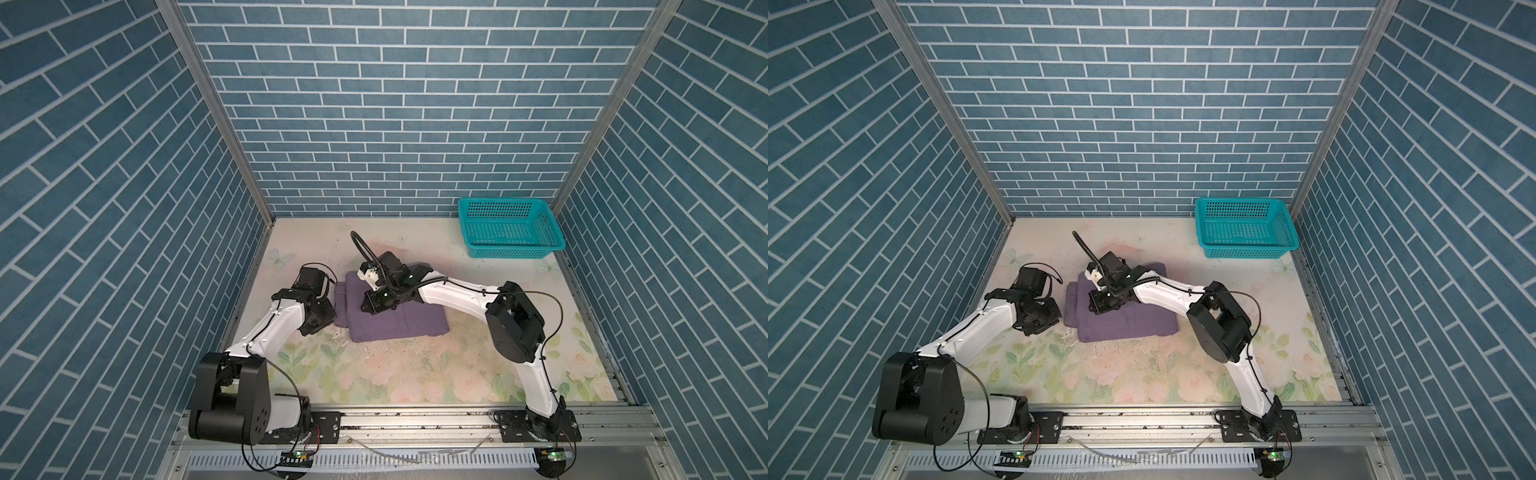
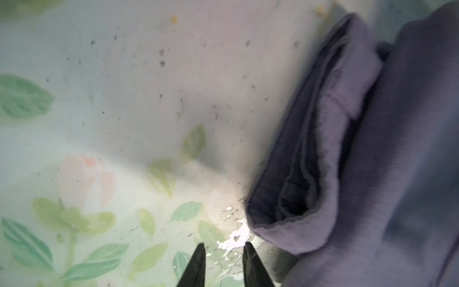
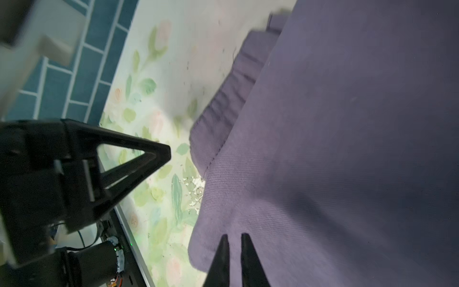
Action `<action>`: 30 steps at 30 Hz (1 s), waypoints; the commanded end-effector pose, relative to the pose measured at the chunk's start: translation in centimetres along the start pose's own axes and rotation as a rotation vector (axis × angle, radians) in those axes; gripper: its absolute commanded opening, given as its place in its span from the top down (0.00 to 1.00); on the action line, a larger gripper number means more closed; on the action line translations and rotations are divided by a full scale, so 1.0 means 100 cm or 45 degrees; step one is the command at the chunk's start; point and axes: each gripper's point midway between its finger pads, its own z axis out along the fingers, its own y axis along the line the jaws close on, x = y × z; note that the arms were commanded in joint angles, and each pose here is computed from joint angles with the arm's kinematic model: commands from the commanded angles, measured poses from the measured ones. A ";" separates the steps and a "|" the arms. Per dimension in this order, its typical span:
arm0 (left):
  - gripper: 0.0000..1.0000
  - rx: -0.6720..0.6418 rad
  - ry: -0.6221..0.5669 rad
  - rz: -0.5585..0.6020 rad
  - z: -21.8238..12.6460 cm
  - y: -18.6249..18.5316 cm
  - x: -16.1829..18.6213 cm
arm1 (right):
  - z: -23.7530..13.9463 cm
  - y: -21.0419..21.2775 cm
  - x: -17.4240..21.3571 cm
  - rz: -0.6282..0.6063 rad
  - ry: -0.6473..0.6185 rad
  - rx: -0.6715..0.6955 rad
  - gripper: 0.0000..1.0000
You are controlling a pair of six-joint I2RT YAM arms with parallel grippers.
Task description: Fold and stack the trousers
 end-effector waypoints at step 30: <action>1.00 0.414 -0.057 -0.120 0.035 -0.065 -0.008 | 0.026 -0.024 0.013 0.019 0.118 0.035 0.89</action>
